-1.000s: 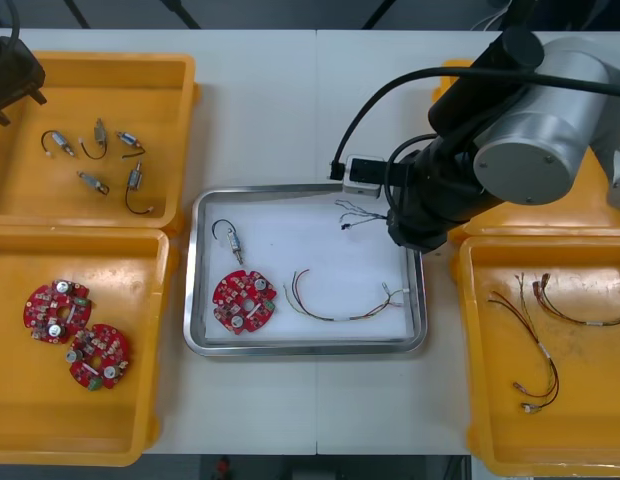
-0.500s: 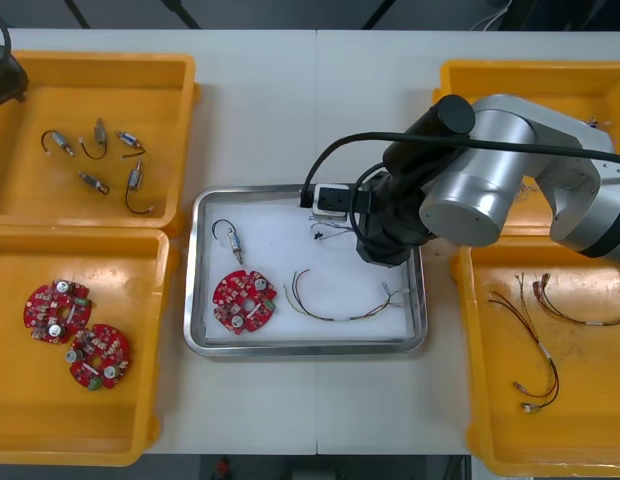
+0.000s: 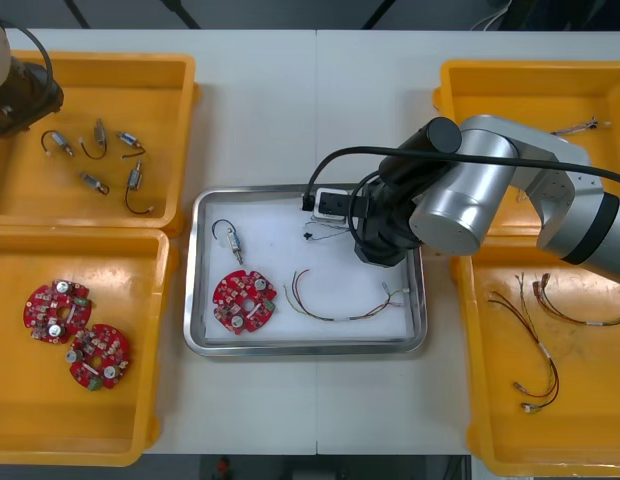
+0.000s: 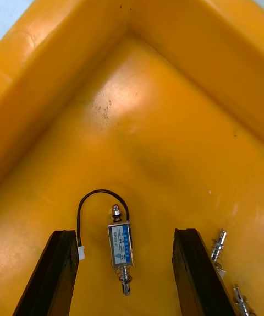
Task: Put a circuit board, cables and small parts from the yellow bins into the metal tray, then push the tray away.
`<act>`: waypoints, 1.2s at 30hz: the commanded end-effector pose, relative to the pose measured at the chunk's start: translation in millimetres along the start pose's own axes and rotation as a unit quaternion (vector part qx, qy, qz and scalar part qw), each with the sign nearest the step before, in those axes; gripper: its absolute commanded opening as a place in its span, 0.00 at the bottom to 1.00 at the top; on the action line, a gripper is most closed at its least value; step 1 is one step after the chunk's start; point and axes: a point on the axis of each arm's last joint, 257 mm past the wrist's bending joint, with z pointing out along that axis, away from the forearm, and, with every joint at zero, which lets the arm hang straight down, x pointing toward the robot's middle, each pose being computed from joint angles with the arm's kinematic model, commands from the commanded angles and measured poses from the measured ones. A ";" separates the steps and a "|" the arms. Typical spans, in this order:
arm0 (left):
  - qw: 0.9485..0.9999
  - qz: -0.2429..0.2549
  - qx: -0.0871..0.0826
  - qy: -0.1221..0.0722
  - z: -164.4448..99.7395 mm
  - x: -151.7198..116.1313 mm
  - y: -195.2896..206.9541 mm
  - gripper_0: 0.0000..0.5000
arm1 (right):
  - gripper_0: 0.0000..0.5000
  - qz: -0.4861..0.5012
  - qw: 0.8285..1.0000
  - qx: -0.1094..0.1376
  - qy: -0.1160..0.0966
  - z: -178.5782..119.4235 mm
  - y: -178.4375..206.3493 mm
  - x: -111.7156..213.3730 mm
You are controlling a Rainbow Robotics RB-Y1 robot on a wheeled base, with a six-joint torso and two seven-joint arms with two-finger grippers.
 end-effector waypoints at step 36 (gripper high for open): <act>0.999 0.038 0.000 0.009 29.6 35.4 -13.8 1.00 | 1.00 0.171 0.984 -0.037 -0.032 -157.9 -50.7 2.2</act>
